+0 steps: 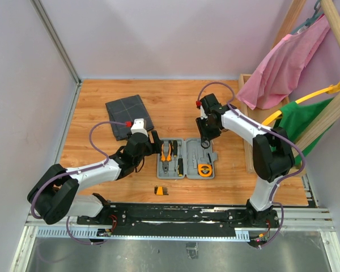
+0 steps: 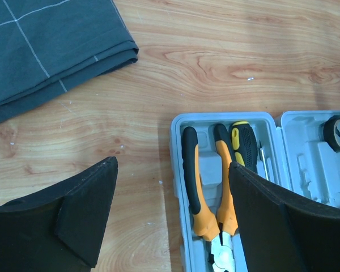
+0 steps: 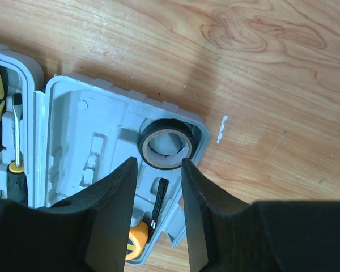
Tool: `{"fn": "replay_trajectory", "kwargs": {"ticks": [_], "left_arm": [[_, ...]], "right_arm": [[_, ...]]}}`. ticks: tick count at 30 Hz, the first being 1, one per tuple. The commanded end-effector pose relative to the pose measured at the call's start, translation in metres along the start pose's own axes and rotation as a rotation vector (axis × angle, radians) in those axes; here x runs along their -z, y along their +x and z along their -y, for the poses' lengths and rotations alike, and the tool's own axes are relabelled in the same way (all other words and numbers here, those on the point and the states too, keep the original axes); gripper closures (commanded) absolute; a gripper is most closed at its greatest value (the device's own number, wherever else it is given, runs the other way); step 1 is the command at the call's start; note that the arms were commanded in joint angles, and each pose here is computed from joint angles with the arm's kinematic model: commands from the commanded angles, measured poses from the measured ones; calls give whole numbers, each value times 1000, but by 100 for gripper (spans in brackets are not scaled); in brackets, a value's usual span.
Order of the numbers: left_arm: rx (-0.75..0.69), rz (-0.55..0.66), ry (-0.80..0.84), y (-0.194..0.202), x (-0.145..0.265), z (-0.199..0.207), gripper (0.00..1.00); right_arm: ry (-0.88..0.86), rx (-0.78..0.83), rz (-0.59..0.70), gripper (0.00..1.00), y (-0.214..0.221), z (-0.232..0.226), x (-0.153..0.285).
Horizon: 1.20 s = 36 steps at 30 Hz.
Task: Sort the tools into containers
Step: Place the engineering item in the storage box.
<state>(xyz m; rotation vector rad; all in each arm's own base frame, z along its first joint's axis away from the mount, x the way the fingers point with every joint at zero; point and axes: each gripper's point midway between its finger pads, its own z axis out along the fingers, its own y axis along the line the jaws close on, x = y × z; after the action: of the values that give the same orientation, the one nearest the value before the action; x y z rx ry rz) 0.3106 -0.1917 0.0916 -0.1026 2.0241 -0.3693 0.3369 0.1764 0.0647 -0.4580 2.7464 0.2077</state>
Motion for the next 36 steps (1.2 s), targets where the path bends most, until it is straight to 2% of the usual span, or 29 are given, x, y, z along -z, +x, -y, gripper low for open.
{"fn": "replay_trajectory", "kwargs": {"ticks": [1,28,36], "left_arm": [[4,43,17,-18,-1,7,17],[-2,40,17,-18,-1,7,17],[-3,40,16,-17,-2,7,18]], "right_arm": [[-3,-14,-28,62,6,4,-10],[31,-9,-103,63,29,13,-35],[-49,-3,-32,63,13,-3,-19]]}}
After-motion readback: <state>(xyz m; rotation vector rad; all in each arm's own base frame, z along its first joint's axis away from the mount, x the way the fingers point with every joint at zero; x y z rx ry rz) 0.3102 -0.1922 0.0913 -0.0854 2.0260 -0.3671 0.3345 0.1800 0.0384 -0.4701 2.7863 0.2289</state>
